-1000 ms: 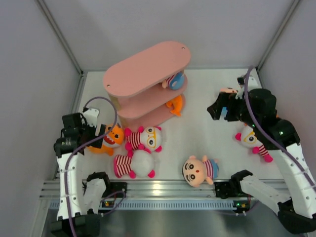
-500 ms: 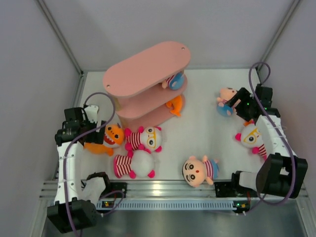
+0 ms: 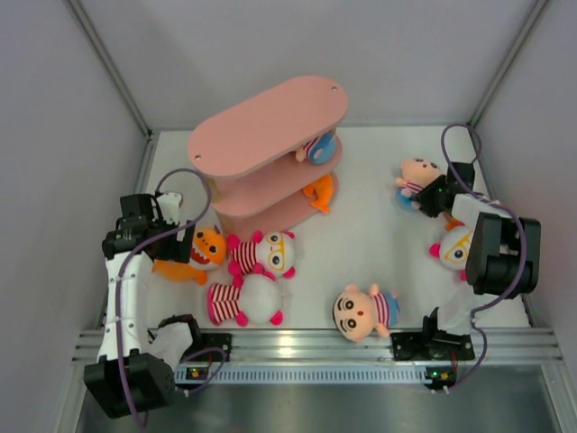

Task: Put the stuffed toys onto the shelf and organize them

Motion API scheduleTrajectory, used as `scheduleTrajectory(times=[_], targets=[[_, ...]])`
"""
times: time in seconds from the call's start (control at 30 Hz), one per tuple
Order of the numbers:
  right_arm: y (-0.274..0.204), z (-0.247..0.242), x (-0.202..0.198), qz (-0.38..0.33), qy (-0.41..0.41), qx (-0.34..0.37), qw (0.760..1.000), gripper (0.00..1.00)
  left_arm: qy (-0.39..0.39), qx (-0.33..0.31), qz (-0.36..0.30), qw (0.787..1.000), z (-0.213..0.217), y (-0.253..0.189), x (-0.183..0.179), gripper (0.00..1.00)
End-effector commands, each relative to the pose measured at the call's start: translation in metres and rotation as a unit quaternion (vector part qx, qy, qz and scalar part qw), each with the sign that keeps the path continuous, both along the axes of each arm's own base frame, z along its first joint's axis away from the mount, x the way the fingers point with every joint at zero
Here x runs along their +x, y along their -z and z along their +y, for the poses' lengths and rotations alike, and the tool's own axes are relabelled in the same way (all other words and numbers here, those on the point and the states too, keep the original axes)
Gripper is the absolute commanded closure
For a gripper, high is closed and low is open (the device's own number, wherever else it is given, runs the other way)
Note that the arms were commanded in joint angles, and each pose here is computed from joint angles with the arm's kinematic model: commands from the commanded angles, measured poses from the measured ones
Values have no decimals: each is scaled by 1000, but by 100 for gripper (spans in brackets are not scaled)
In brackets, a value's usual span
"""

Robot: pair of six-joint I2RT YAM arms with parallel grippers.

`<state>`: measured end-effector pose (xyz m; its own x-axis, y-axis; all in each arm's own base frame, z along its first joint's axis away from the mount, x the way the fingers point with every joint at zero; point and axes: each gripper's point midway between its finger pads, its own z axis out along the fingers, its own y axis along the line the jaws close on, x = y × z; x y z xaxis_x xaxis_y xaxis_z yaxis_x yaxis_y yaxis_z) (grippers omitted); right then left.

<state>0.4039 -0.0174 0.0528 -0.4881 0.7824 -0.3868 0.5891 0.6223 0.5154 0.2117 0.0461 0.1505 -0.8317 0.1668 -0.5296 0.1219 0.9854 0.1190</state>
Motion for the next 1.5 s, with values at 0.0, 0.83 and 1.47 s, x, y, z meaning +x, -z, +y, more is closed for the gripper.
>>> scheduleTrajectory(times=[0.0,0.83,1.47], targets=[[-30,1,33,-76,4,6,997,70,-6,1,-26,1000,2,-15,10,2],[-224,205,-196,-152,-487,-92,855,100,-11,46,-70,996,14,-39,7,2],[-266,363,-104,-220,-526,-26,821,100,-20,78,-83,993,23,-47,1,2]])
